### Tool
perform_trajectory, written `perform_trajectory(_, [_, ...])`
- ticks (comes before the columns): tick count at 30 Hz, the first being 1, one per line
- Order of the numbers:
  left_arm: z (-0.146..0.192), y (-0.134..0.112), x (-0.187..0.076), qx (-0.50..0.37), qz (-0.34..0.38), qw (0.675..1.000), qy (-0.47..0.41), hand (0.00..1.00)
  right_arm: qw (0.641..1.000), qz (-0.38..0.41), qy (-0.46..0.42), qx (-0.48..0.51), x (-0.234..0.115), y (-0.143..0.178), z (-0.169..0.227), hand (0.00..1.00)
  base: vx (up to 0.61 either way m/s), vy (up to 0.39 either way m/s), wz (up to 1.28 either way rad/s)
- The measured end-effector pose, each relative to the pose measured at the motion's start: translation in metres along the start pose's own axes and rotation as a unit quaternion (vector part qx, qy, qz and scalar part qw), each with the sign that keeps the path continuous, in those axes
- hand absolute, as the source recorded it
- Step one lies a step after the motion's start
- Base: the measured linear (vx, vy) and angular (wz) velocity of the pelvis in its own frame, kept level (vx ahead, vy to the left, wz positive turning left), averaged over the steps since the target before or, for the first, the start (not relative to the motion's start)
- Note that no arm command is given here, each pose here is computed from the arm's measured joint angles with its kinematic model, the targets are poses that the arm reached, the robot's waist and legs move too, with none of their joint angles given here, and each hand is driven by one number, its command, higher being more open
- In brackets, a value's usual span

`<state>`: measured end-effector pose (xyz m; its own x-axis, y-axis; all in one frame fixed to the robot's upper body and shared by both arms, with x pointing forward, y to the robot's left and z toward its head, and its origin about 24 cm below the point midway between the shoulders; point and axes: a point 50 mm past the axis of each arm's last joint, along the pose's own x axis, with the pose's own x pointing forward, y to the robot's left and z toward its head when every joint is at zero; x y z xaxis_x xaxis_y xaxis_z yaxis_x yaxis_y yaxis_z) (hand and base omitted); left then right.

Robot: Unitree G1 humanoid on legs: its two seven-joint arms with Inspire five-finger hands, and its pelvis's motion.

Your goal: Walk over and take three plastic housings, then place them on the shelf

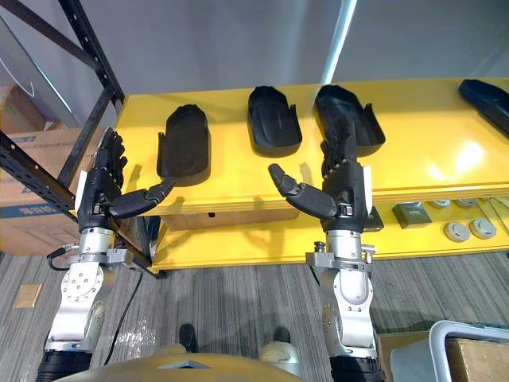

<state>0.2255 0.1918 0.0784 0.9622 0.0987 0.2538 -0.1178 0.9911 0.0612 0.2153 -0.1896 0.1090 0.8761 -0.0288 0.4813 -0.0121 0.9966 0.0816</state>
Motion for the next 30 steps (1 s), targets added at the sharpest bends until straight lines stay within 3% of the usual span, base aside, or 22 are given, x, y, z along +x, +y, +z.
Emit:
perform_trajectory(5, [-0.012,-0.008,0.024,0.042,-0.021,0.999,0.011,1.0,0.998,0.05,-0.047,-0.005,0.028,0.029,0.008,1.0,-0.03,0.0,0.18])
perform_trajectory(10, [0.001,-0.003,0.052,0.072,-0.029,0.997,-0.022,1.0,0.995,0.065,-0.081,-0.011,0.044,0.037,0.018,1.0,-0.06,0.024,0.02])
perform_trajectory(16, [0.007,-0.002,0.063,0.095,-0.027,0.994,-0.038,1.0,0.996,0.055,-0.069,-0.016,0.046,0.034,0.014,1.0,0.0,0.012,-0.06])
perform_trajectory(25, [-0.006,0.009,0.066,0.095,0.038,0.995,-0.011,1.0,0.997,0.062,-0.048,-0.019,0.046,0.033,0.01,1.0,-0.02,-0.007,-0.1])
perform_trajectory(30, [-0.003,0.01,0.082,0.093,0.064,0.993,-0.016,1.0,0.997,0.07,-0.034,-0.02,0.045,0.034,0.007,1.0,-0.02,-0.014,-0.11])
